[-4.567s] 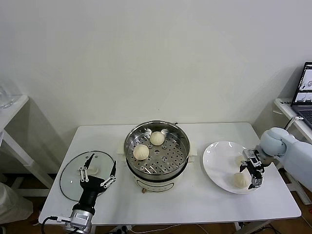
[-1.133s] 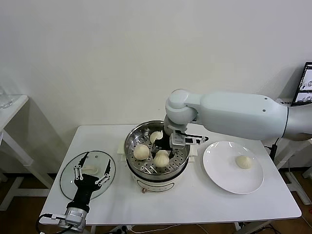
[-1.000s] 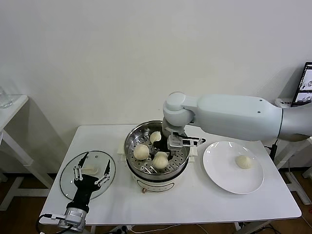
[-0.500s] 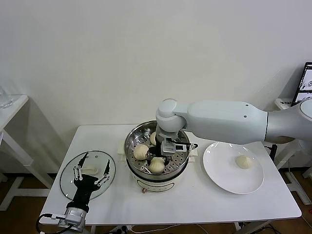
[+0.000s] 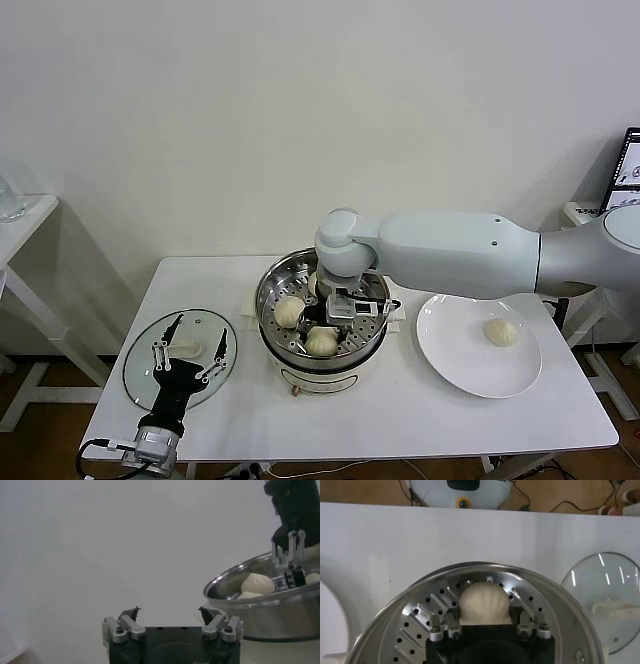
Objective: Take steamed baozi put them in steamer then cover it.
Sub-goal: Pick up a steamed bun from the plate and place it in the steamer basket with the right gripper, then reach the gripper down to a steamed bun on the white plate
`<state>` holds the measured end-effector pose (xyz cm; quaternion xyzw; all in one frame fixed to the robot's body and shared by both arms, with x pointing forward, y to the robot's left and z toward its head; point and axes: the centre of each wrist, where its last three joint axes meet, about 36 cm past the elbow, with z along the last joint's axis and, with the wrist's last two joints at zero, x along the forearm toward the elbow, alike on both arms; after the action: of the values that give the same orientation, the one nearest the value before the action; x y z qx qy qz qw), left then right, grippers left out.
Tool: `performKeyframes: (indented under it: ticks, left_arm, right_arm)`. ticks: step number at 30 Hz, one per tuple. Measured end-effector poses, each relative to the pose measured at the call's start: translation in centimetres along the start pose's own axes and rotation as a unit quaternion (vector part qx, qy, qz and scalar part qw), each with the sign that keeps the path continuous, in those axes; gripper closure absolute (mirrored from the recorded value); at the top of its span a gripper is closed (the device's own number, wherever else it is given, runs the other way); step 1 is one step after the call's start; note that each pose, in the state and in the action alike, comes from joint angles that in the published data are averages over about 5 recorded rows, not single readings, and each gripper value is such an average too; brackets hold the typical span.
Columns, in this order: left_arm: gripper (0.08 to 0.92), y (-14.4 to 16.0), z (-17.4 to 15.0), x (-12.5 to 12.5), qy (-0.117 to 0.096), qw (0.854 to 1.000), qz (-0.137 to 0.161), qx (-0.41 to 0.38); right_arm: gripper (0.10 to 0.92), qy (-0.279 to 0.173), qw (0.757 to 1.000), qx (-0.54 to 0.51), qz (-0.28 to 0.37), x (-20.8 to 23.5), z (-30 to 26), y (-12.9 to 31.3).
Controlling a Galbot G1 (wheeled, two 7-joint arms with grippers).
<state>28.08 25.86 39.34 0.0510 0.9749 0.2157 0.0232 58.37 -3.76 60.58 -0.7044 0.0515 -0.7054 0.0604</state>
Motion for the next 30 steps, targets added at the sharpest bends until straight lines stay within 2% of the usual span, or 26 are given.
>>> performKeyframes:
  ticks: [6,11,19,24,30]
  left_arm:
    - [0.177,0.0,0.0,0.1,0.0,1.0,0.0,0.0]
    - [0.177,-0.2,-0.3,0.1,-0.001,1.0,0.001,-0.001]
    - [0.177,-0.6,-0.7,-0.1,-0.005,1.0,0.005,-0.002]
    - [0.177,-0.9,-1.0,0.0,-0.007,1.0,0.008,-0.003]
    - [0.177,-1.2,-1.2,0.2,-0.009,1.0,0.012,-0.004]
  right_arm:
    - [0.2,0.003,1.0,-0.011,0.007,1.4,0.3,0.7]
    - [0.2,0.014,0.999,-0.037,0.017,4.5,0.9,2.4]
    - [0.2,0.035,0.988,-0.147,0.041,11.3,2.1,9.2]
    - [0.2,0.041,0.961,-0.267,0.055,13.9,2.7,15.6]
    - [0.2,0.036,0.908,-0.414,0.062,13.7,2.5,24.2]
